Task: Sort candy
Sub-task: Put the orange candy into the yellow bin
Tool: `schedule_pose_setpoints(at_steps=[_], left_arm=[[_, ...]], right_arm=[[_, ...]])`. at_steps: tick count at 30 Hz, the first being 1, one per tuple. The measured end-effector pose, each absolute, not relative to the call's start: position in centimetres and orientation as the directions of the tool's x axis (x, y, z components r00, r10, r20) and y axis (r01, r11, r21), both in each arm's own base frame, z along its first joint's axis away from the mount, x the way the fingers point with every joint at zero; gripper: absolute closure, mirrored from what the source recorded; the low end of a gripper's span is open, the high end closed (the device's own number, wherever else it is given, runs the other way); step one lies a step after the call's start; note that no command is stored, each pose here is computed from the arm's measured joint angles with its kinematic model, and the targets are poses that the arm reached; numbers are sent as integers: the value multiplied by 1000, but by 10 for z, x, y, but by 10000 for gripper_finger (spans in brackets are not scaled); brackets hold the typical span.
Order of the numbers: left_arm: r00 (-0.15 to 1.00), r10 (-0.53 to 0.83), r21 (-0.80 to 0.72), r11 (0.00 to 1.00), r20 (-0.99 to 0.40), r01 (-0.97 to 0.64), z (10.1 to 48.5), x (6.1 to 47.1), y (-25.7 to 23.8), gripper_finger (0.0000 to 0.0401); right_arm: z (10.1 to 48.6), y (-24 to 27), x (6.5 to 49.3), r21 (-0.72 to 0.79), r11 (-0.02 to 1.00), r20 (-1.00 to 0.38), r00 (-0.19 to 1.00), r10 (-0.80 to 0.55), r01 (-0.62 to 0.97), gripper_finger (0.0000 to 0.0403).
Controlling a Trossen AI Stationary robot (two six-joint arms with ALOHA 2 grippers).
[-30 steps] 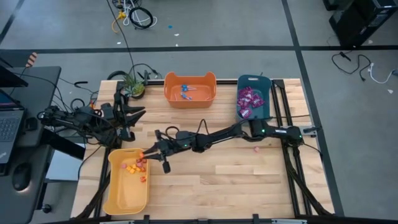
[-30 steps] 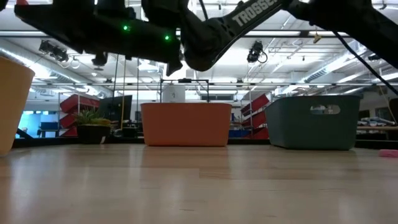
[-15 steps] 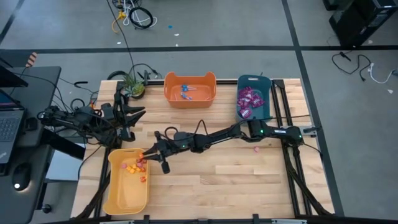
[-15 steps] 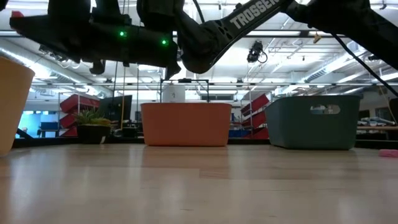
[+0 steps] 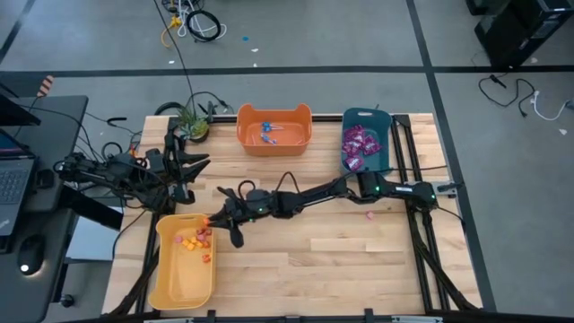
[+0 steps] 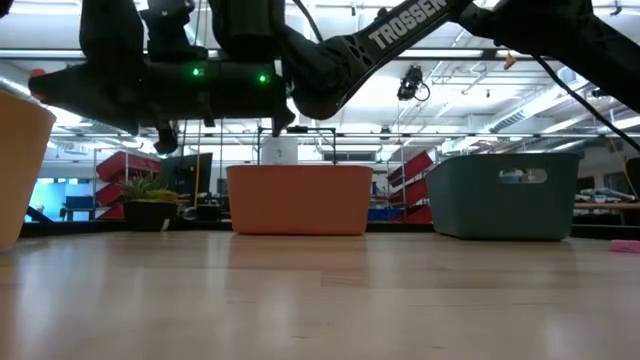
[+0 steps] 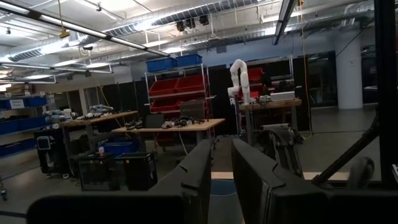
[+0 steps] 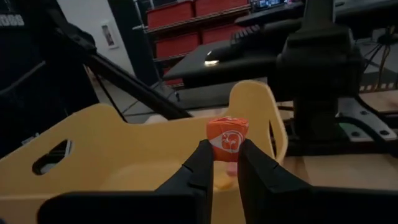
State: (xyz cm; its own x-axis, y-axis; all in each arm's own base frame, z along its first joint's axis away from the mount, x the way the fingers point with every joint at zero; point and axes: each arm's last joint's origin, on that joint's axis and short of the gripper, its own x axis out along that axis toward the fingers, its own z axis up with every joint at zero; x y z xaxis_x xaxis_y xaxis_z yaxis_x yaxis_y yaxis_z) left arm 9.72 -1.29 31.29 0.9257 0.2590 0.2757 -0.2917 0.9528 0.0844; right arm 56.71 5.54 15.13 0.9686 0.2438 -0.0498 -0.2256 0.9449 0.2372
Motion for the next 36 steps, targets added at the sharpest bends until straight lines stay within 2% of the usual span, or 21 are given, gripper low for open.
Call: schedule_pose_setpoints(at_steps=[16,36], left_arm=[[926,259,84,953,276,-292,313,97,-13,334],[926,259,84,953,276,-292,313,97,-13,334]], right_arm=[[150,58,567,200,952,-61,967,249,-233,315],[151,58,567,196,952,-62,966,250,-234,300]])
